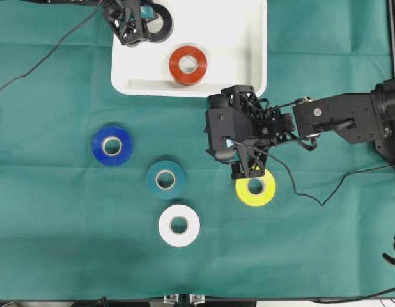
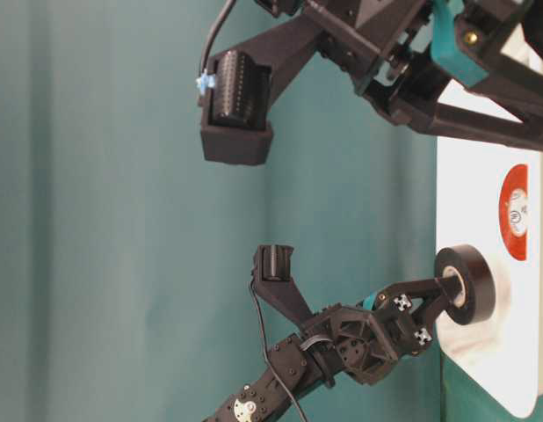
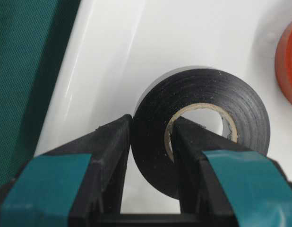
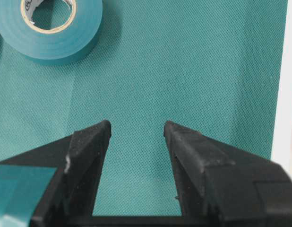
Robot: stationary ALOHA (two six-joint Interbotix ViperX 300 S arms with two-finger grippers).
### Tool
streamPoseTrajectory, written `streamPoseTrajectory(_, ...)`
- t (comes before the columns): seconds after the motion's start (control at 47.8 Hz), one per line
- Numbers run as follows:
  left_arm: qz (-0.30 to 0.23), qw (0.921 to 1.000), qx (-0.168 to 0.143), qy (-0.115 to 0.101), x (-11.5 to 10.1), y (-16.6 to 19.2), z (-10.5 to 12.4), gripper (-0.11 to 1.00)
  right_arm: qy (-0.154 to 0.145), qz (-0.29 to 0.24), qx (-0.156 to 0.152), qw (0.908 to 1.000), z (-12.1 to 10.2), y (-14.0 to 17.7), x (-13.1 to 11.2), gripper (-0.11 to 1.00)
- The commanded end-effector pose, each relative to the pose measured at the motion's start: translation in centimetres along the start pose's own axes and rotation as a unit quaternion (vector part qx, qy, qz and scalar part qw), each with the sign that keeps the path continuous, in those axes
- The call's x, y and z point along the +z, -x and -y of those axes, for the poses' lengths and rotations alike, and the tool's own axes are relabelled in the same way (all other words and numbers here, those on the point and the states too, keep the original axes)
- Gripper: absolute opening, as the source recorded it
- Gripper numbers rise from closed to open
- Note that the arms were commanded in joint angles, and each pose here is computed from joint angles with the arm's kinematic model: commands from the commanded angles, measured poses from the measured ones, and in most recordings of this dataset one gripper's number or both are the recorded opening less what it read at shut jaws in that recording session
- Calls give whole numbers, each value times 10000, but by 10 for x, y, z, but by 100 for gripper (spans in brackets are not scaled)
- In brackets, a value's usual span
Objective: Put the tape alternately from left to right into the white case.
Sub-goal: 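Release the black roll in the tray and pull the left gripper back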
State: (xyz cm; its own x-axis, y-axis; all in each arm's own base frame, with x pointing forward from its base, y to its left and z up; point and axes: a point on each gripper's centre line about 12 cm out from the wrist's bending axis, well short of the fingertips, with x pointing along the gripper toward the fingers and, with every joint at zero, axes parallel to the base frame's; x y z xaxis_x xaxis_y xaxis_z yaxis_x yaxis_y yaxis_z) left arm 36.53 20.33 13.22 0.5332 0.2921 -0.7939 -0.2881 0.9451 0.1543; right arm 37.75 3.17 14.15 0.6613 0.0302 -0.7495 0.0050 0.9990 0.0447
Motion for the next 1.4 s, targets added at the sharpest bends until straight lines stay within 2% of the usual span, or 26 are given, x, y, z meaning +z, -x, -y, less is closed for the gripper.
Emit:
streamPoseTrajectory(0.0,221,9997,65,21,12,7,-4,-3,13,227,41,9997,-2,10,11,59)
streamPoseTrajectory(0.063,228,9997,67,28,12,7,-4,1,13,227,41,9997,-2,10,11,59)
streamPoseTrajectory(0.147,236,9997,69,20,12,9,-4,16,5,234,42,9997,-2,10,11,59)
streamPoseTrajectory(0.209,236,9997,69,20,12,11,-4,32,5,234,42,9997,-2,10,11,59)
streamPoseTrajectory(0.335,244,9997,66,7,10,16,-3,69,13,234,42,9997,-2,10,12,59)
streamPoseTrajectory(0.377,260,9996,65,1,10,19,-2,75,13,234,42,9997,-2,10,11,59)
streamPoseTrajectory(0.481,292,9996,64,-4,9,25,0,69,13,234,42,9997,-2,10,12,59)
streamPoseTrajectory(0.733,376,9993,-15,-86,6,40,12,69,5,278,55,9996,-3,10,13,59)
streamPoseTrajectory(1.089,342,9959,-502,-663,3,63,69,68,5,278,55,9996,-3,10,13,59)
streamPoseTrajectory(1.382,267,9891,-895,-1135,-7,82,112,68,-3,301,58,9995,-3,11,15,59)
